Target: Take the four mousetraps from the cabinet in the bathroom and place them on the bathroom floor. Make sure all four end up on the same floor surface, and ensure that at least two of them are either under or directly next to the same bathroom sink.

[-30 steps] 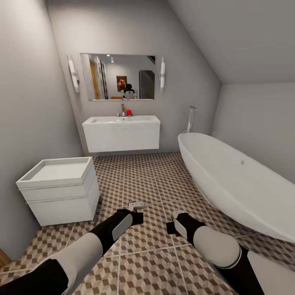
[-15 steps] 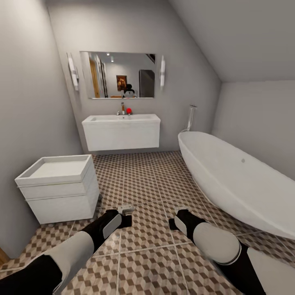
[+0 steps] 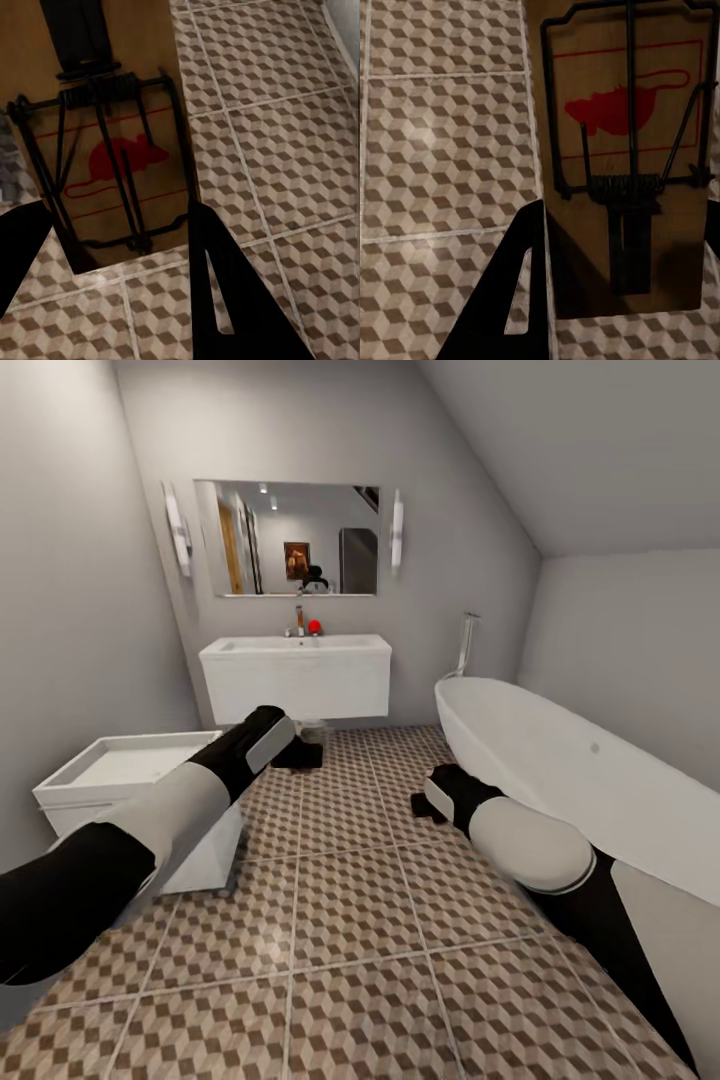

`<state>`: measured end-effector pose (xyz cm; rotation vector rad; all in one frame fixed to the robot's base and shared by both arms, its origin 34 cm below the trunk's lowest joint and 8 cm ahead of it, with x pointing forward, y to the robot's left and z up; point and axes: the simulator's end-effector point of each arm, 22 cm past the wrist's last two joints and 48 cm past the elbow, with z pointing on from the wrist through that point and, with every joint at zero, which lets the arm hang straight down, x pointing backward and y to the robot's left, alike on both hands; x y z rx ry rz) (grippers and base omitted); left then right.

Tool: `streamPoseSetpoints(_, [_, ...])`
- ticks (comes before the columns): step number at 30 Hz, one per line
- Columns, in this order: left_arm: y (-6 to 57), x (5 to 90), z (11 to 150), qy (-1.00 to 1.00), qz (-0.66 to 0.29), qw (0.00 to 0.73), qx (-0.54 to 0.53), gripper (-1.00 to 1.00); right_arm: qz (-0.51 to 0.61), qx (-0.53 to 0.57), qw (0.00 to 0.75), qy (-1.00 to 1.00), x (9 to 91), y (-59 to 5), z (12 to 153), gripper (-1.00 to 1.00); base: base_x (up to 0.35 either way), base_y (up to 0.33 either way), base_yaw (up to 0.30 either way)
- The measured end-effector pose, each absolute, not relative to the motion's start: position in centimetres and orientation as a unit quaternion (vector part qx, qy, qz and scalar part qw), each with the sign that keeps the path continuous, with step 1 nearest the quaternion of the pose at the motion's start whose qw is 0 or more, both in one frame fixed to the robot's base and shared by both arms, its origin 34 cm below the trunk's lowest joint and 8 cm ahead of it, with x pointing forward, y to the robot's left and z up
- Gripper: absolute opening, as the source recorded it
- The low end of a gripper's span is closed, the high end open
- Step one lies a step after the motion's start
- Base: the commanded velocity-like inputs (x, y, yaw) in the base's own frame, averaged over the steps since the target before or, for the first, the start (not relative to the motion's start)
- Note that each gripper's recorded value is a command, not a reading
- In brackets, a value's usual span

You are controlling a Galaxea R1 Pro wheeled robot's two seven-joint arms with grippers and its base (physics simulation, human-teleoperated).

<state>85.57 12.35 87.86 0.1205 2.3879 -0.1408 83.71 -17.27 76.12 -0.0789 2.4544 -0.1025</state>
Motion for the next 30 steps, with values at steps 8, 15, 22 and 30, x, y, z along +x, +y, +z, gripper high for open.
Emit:
streamPoseSetpoints(8, [11.1,86.7,90.6,0.914,-0.062,0.399,0.047,-1.00,-0.030,-0.032,0.372,0.927,85.9,-16.8,79.5,-1.00,0.000,0.000,0.000])
streamPoseSetpoints(15, [11.8,86.9,89.3,0.911,-0.058,0.405,0.039,-1.00,-0.028,-0.033,0.397,0.917,87.3,-16.6,82.3,-1.00,0.000,0.000,0.000])
streamPoseSetpoints(22, [14.3,86.7,85.7,0.920,-0.041,0.389,0.016,-1.00,-0.032,-0.031,0.404,0.914,87.4,-16.8,81.6,-1.00,0.000,0.000,0.000])
streamPoseSetpoints(30, [14.7,87.3,84.6,0.908,-0.045,0.416,-0.001,-1.00,-0.027,-0.032,0.409,0.912,87.2,-16.6,80.2,-1.00,0.000,0.000,0.000])
